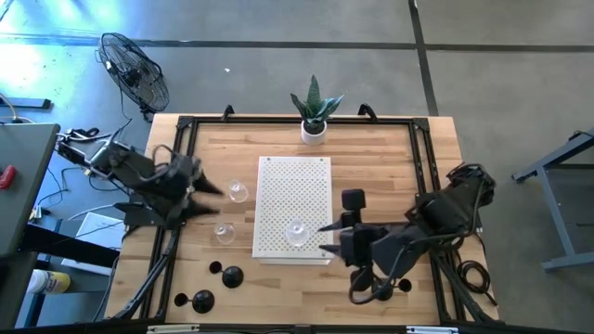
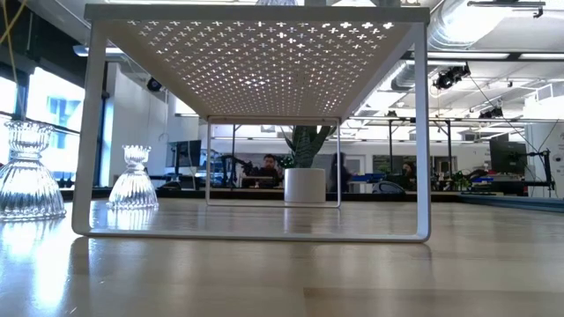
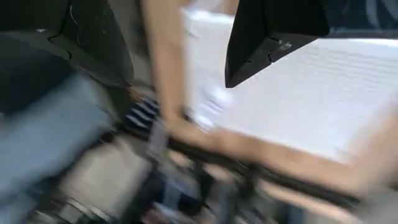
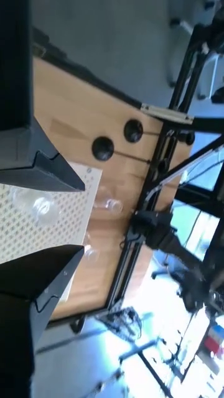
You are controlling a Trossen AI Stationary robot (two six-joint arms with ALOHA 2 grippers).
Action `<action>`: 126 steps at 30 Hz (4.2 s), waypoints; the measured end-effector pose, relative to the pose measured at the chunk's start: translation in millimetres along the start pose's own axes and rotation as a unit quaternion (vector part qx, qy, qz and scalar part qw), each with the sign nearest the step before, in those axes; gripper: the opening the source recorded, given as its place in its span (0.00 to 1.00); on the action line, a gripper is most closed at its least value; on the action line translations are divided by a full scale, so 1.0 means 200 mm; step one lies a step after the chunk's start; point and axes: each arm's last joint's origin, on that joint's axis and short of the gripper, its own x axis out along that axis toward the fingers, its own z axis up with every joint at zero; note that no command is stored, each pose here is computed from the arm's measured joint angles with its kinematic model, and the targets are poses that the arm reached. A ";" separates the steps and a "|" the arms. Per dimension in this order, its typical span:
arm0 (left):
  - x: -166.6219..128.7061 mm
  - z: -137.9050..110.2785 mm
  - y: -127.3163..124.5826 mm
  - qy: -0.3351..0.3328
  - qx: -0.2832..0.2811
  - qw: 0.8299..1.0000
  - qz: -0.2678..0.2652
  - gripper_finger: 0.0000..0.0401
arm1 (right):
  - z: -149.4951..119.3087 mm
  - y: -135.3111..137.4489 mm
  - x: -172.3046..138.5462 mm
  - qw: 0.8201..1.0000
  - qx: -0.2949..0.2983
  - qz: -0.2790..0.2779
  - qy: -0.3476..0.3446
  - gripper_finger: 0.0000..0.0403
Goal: Pick & Place candle stick holders
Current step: Put the top black candle holder on the shelf
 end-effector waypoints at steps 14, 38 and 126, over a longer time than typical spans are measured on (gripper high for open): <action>0.29 -0.11 -0.09 0.260 -0.045 0.945 -0.193 0.62 | -0.05 0.01 0.06 0.999 0.015 -0.003 0.037 0.35; 0.29 -0.28 -0.09 0.352 0.064 0.931 -0.077 0.62 | -0.12 0.06 0.16 0.998 0.008 0.000 0.069 0.35; 0.59 -0.56 -0.19 0.449 0.114 0.885 0.039 0.62 | -0.09 0.02 0.18 0.998 0.031 0.004 0.051 0.35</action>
